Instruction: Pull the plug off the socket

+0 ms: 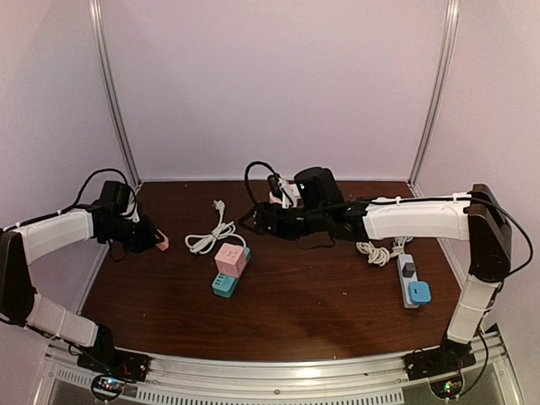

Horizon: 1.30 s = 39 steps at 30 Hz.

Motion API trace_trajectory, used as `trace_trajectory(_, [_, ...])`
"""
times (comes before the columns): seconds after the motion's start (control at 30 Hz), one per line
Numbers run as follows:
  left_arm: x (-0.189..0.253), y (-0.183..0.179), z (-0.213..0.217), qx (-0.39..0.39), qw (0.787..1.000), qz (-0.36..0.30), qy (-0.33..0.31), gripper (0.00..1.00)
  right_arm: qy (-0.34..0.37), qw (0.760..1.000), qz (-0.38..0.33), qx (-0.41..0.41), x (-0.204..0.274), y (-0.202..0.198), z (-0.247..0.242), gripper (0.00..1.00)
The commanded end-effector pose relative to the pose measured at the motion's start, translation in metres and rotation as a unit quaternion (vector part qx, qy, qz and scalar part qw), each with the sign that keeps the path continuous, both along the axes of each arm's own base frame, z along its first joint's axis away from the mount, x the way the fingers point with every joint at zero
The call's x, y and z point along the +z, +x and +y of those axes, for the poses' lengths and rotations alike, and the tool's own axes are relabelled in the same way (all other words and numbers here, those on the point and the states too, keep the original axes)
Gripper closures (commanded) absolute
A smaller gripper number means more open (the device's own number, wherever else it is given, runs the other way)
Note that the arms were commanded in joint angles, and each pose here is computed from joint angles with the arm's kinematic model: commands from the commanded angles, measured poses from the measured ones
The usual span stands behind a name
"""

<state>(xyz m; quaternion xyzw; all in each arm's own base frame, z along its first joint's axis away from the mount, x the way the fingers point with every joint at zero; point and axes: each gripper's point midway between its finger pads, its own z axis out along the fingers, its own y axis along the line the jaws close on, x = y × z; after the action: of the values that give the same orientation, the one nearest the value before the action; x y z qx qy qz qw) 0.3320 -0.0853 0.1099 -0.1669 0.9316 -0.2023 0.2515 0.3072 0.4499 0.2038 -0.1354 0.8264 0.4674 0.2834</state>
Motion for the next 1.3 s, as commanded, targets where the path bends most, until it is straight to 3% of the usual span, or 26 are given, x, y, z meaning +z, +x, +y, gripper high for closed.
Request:
trace_trajectory(0.0, [0.000, 0.004, -0.002, -0.020, 0.998, -0.026, -0.060, 0.91, -0.027, 0.998, -0.052, -0.019, 0.019, 0.010, -0.016, 0.06])
trace_trajectory(0.3, [-0.035, -0.013, -0.008, -0.049, 0.994, 0.004, -0.101, 0.82, -0.040, 0.998, -0.052, -0.018, 0.018, 0.006, -0.024, 0.06])
trace_trajectory(0.63, [-0.069, -0.028, -0.006, -0.058, 0.992, 0.052, -0.099, 0.73, -0.050, 0.997, -0.047, -0.015, 0.010, 0.004, -0.026, 0.02])
trace_trajectory(0.93, [-0.082, -0.038, 0.008, -0.044, 0.994, 0.079, -0.060, 0.41, -0.057, 0.997, -0.046, -0.012, 0.006, 0.004, -0.026, 0.01])
trace_trajectory(1.17, [-0.069, -0.036, 0.015, -0.044, 0.996, 0.064, -0.033, 0.27, -0.062, 0.997, -0.046, -0.012, 0.003, 0.003, -0.027, 0.00])
trace_trajectory(1.27, [-0.055, -0.034, 0.015, -0.048, 0.997, 0.051, -0.022, 0.26, -0.070, 0.996, -0.045, -0.014, -0.002, 0.003, -0.029, 0.00])
